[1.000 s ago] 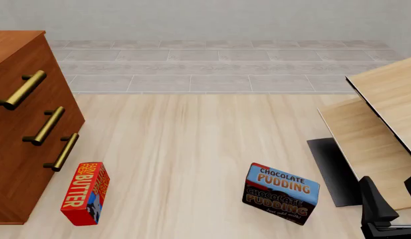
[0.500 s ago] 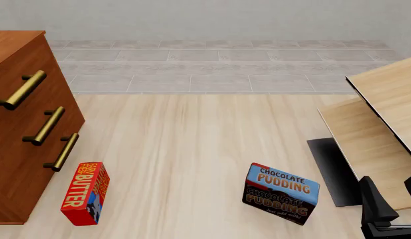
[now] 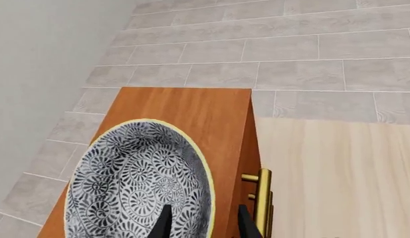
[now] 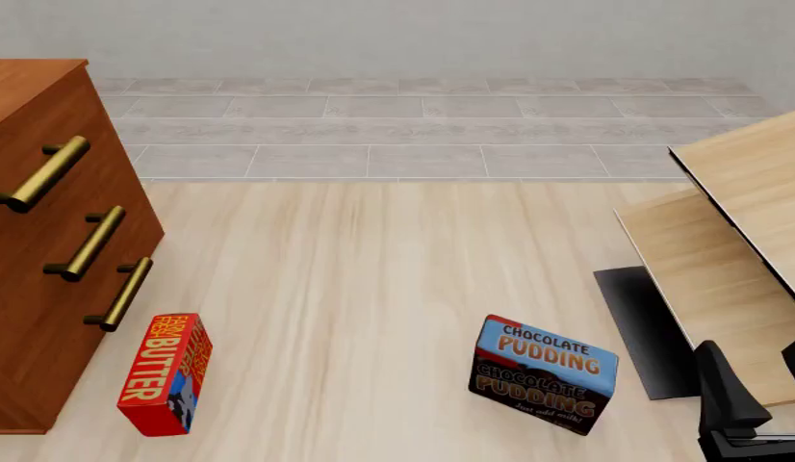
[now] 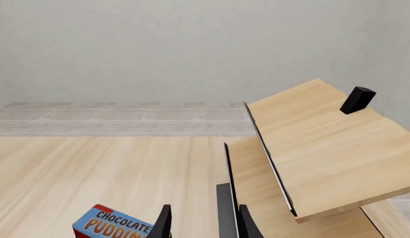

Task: Close the top drawer of the cabinet and put the bowl on top of it.

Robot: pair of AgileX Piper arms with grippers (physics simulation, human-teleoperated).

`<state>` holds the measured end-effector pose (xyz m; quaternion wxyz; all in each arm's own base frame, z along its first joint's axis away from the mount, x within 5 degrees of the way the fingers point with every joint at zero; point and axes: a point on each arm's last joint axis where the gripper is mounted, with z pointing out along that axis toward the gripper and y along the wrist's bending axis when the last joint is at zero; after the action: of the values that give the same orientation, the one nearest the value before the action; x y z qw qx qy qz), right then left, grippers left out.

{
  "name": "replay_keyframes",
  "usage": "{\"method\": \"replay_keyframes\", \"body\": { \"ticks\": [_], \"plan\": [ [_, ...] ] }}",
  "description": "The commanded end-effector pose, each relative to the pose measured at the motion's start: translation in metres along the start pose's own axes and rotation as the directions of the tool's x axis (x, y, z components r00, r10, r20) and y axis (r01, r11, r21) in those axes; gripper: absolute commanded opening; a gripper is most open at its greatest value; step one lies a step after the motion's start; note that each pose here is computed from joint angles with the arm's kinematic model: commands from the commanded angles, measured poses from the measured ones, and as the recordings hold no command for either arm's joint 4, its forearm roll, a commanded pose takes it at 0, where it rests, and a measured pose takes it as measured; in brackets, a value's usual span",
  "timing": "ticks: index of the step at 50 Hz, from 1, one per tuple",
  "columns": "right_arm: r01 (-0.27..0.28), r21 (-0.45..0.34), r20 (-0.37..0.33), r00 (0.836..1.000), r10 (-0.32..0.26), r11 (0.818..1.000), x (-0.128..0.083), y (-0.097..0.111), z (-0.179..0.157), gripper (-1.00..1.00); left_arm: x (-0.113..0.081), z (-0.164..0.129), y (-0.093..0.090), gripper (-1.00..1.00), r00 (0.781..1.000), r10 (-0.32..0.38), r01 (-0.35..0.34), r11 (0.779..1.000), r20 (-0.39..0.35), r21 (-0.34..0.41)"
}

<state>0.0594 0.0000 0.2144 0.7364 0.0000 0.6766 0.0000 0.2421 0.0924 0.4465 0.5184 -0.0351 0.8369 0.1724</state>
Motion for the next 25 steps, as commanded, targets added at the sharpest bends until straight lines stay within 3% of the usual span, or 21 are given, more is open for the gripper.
{"method": "replay_keyframes", "body": {
  "ticks": [1, 18, 25],
  "plan": [
    [0.0, 0.0, 0.001, 1.0, 0.0, 1.0, 0.0, 0.0, -0.001, 1.0, 0.003, 0.005, 0.0, 1.0, 1.0, -0.007, 0.007, 1.0, -0.026, 0.003],
    [0.0, 0.0, 0.001, 1.0, 0.0, 1.0, 0.0, 0.0, -0.001, 1.0, -0.018, -0.02, 0.003, 1.0, 0.999, 0.007, -0.006, 1.0, 0.04, -0.006],
    [0.0, 0.0, 0.001, 1.0, 0.0, 1.0, 0.0, 0.0, -0.001, 1.0, -0.036, -0.047, 0.004, 1.0, 0.996, 0.021, -0.021, 1.0, 0.092, -0.004]
  ]
}}
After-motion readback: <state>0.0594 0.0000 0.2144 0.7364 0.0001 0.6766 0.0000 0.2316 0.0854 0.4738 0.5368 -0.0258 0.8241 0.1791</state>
